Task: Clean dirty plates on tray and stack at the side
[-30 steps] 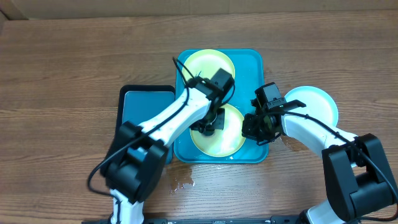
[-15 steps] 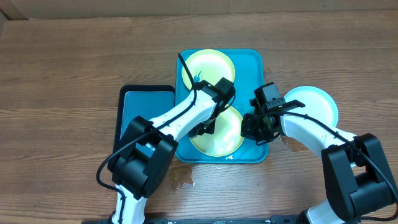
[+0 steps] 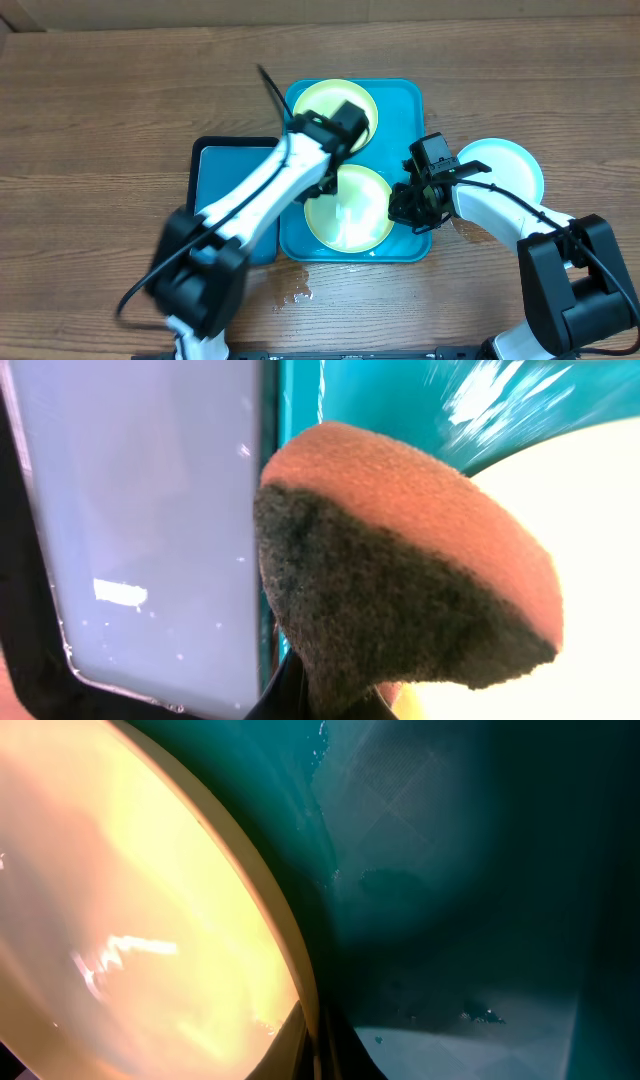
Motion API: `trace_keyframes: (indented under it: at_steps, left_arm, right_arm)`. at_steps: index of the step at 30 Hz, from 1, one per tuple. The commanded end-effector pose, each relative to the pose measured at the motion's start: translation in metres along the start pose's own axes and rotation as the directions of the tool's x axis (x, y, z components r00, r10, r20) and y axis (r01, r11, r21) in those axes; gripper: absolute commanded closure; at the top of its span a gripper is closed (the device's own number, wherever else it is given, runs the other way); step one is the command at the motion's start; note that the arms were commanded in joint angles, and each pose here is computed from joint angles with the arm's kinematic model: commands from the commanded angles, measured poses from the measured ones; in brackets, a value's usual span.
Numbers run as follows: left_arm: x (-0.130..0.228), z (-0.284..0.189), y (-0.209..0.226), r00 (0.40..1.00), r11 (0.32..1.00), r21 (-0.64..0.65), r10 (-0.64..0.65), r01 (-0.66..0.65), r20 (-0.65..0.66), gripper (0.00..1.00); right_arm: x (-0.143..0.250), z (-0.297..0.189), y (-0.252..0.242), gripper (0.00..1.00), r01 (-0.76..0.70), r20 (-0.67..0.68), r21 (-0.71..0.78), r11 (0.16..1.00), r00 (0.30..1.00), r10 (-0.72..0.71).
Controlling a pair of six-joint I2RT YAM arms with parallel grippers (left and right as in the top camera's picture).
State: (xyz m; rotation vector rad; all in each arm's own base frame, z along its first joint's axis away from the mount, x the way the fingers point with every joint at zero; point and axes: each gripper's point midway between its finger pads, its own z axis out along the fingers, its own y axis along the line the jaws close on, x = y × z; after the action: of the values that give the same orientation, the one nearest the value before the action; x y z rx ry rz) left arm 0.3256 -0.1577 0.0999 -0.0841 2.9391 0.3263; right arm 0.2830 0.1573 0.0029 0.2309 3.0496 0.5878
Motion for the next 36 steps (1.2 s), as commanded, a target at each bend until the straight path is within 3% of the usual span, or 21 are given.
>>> trace_keyframes:
  at_steps: [1,5,9,16,18,20,22,26,32,36]
  left_arm:
    - [-0.018,-0.043,0.026,0.991,0.990,0.092,-0.116,0.110,0.068,0.96]
    - [-0.019,-0.030,0.069,0.985,0.985,0.020,-0.172,0.172,0.016,0.96]
    - [-0.001,0.019,0.099,0.964,0.968,-0.038,-0.249,0.246,-0.090,0.96]
    - [0.040,0.078,0.090,0.929,0.956,0.067,-0.257,0.284,-0.268,0.94]
    - [0.041,0.078,0.091,0.928,0.957,0.072,-0.252,0.281,-0.274,0.82]
    - [0.039,0.071,0.092,0.929,0.955,0.088,-0.251,0.284,-0.270,0.61]
    - [0.033,0.057,0.094,0.936,0.952,0.114,-0.248,0.283,-0.250,0.47]
    - [0.017,0.017,0.103,0.948,0.940,0.166,-0.272,0.299,-0.166,0.34]
    - [-0.004,-0.074,0.138,0.926,0.887,0.290,-0.378,0.360,0.006,0.04]
    - [-0.005,-0.139,0.167,0.877,0.836,0.388,-0.464,0.388,0.122,0.00]
  right_arm:
    - [0.002,0.007,-0.027,0.96,-0.022,0.005,0.104,0.994,1.000,0.022]
    - [0.002,0.007,-0.027,0.96,-0.023,0.005,0.104,0.994,1.000,0.022]
    - [0.001,0.006,-0.028,0.96,-0.026,0.011,0.114,0.993,1.000,0.025]
    - [-0.001,0.006,-0.033,0.96,-0.025,0.026,0.139,0.990,0.999,0.022]
    - [0.000,0.005,-0.033,0.96,-0.027,0.019,0.143,0.989,1.000,0.025]
    - [0.002,-0.002,-0.033,0.96,-0.017,0.007,0.161,0.987,1.000,0.016]
    - [0.001,-0.015,-0.029,0.96,0.018,0.008,0.192,0.981,1.000,-0.020]
    - [-0.011,-0.052,-0.017,0.96,0.076,0.076,0.295,0.953,0.992,-0.103]
    - [-0.026,-0.093,0.039,0.96,0.241,0.172,0.329,0.913,0.935,-0.309]
    - [-0.031,-0.108,0.090,0.96,0.330,0.258,0.315,0.890,0.872,-0.415]
